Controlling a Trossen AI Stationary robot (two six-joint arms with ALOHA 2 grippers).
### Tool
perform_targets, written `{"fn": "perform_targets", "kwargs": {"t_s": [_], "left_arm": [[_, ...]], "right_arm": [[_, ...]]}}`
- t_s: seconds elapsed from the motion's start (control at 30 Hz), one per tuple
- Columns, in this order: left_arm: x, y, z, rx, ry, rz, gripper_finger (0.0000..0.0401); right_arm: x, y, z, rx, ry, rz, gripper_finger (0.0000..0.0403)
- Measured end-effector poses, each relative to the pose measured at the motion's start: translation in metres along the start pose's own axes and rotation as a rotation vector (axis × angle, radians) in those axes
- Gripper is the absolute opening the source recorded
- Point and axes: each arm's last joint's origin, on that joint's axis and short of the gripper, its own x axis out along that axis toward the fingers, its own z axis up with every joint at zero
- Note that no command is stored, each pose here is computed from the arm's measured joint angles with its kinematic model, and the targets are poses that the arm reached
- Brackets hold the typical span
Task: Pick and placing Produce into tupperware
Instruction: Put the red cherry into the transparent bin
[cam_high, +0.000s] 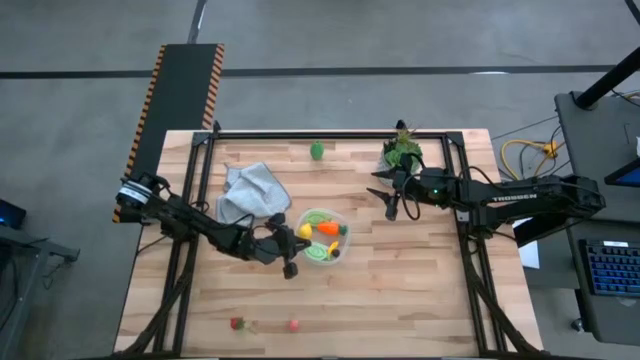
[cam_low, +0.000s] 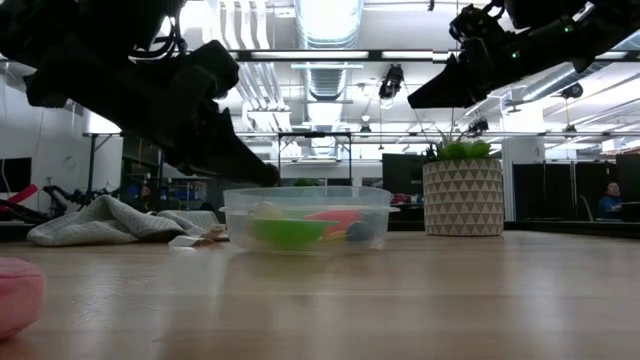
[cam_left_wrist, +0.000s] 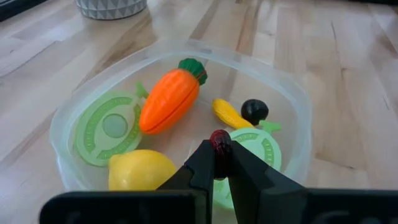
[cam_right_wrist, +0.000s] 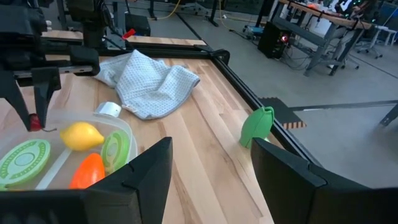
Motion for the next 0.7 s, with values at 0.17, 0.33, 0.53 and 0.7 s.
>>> {"fn": "perform_targets", "kwargs": {"t_s": [0.17,0.33,0.53,0.7], "left_arm": [[-0.0001,-0.0002,0.0002,0.003,0.0,-0.003,0.0013],[-0.0003,0.0004,-0.0005,0.004,0.0,0.004,0.0013],[-0.0002,0.0001,0.0001,0.003,-0.001,0.002,0.0014],[-0.0002,-0.0003,0.0002,0.001,0.002,-0.008,0.0047]], "right_arm": [[0.0,0.0,-0.0003,0.003,0.001,-0.001,0.021],[0.0,0.0,-0.0004,-0.001,0.001,0.0,0.021],[0.0,0.0,-0.0004,-0.002,0.001,0.0,0.021],[0.0,0.0,-0.0004,-0.003,0.001,0.0,0.021]]}}
